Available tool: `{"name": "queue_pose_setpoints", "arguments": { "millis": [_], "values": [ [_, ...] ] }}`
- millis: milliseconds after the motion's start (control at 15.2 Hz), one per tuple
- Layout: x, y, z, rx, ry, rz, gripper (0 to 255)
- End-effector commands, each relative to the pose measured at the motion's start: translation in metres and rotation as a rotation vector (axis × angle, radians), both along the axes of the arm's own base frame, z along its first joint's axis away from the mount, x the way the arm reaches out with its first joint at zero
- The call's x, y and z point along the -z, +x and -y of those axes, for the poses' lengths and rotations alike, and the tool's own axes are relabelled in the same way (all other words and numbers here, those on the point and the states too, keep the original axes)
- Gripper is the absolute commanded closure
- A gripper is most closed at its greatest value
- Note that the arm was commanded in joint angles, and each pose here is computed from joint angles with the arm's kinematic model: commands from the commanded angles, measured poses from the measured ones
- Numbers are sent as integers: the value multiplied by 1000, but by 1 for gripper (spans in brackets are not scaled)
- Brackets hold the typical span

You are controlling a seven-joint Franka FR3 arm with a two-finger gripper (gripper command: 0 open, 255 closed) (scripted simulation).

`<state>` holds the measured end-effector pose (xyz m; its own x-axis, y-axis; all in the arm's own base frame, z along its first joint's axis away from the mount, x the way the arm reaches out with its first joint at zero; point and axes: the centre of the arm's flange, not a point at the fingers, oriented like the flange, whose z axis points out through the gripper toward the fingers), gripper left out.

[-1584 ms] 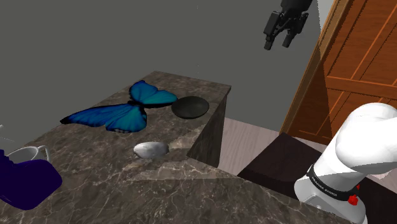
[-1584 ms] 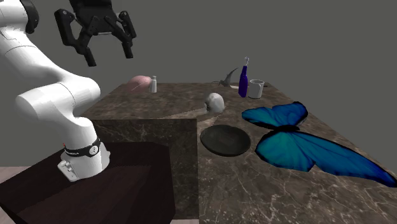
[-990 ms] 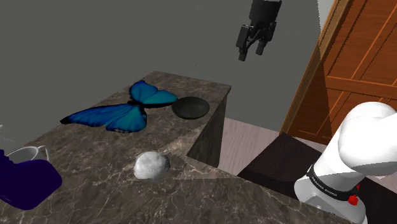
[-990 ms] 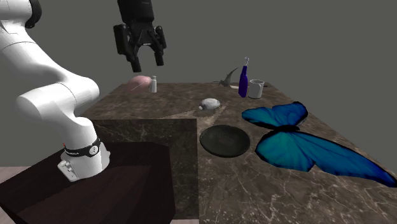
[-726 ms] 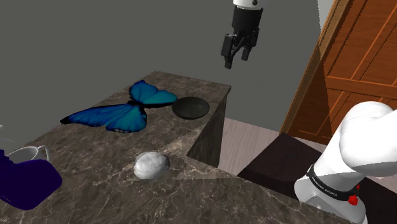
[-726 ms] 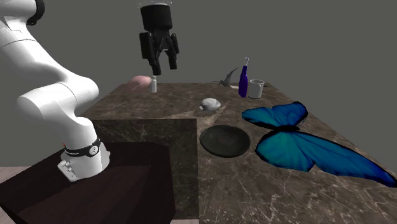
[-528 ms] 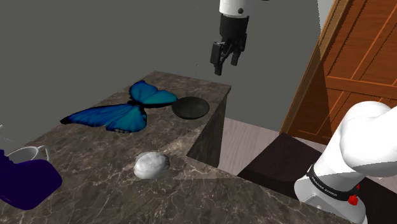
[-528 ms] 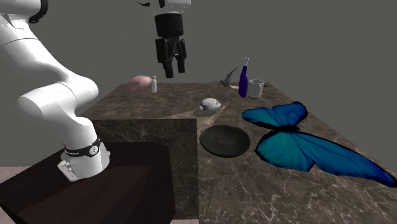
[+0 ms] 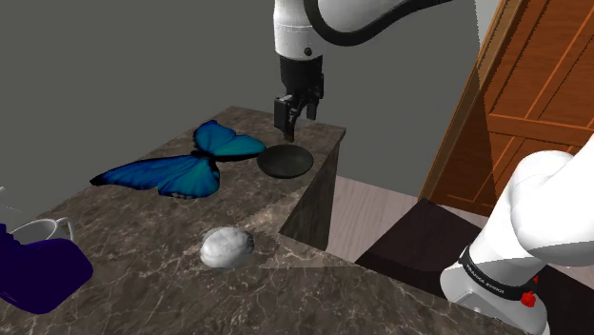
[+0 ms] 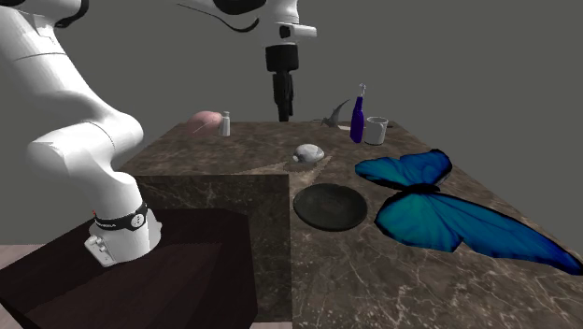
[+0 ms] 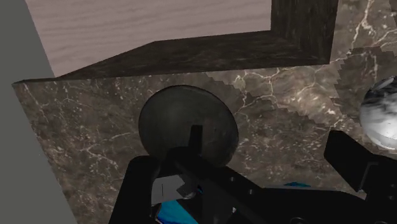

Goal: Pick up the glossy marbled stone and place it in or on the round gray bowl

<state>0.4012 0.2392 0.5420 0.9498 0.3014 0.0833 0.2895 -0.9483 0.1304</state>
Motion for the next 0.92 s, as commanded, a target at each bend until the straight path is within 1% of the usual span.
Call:
{"name": "queue_pose_setpoints", "arguments": {
  "millis": [0, 396, 858],
  "values": [
    [12, 5, -27, -44, -17, -4, 0],
    [50, 7, -102, -174, -68, -15, 0],
    [99, -2, -187, -325, -127, -28, 0]
  ]
}}
